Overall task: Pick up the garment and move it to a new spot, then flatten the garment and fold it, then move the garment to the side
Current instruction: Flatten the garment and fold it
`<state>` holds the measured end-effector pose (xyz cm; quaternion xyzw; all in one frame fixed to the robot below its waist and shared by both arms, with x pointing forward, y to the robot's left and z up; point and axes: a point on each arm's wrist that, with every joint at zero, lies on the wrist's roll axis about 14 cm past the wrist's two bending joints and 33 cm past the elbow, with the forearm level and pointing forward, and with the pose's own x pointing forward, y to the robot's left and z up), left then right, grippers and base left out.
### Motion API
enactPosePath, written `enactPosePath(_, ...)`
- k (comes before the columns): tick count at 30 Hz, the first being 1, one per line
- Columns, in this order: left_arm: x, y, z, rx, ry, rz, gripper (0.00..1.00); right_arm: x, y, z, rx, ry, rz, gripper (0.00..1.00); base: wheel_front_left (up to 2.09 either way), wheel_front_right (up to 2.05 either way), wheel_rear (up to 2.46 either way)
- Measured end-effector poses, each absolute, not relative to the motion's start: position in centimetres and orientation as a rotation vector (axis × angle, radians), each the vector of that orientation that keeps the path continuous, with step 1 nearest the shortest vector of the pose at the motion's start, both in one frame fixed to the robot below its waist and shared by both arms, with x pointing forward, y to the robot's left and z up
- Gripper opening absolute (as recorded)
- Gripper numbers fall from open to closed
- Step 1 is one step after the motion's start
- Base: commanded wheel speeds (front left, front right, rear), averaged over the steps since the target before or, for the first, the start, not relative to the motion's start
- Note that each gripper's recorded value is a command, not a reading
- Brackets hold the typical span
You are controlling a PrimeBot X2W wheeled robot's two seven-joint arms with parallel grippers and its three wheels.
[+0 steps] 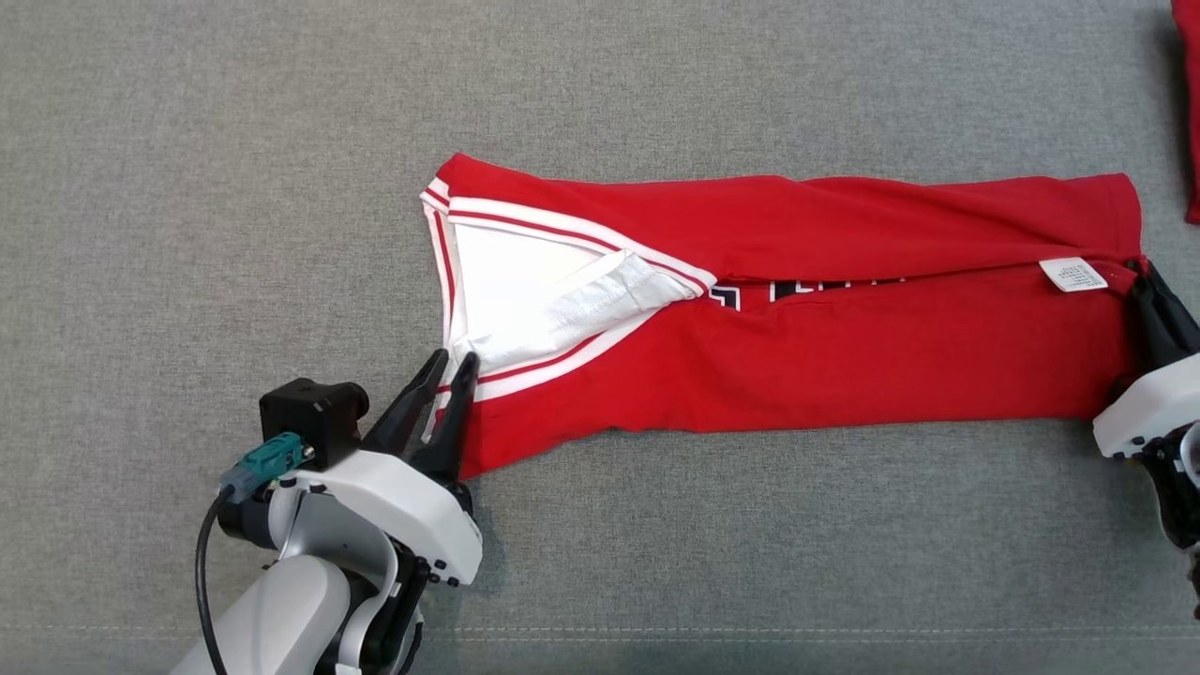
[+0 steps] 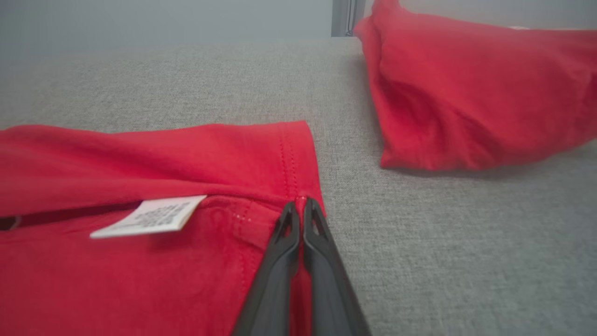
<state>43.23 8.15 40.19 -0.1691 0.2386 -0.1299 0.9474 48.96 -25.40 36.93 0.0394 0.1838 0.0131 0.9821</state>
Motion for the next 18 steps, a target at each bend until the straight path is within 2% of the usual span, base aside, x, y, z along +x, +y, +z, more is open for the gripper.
enactPosePath(10, 43.5, 8.6, 41.5, -0.295, 0.407, -0.239, 1.0, 48.1, -24.3, 40.0, 0.08, 0.27, 0.061, 0.0, 0.0, 0.0, 0.0)
enactPosePath(18, 44.0, 9.1, 43.9, -0.291, 0.312, -0.222, 1.0, 45.6, -24.9, 39.3, 0.078, 0.301, 0.04, 0.0, 0.0, 0.0, 0.0)
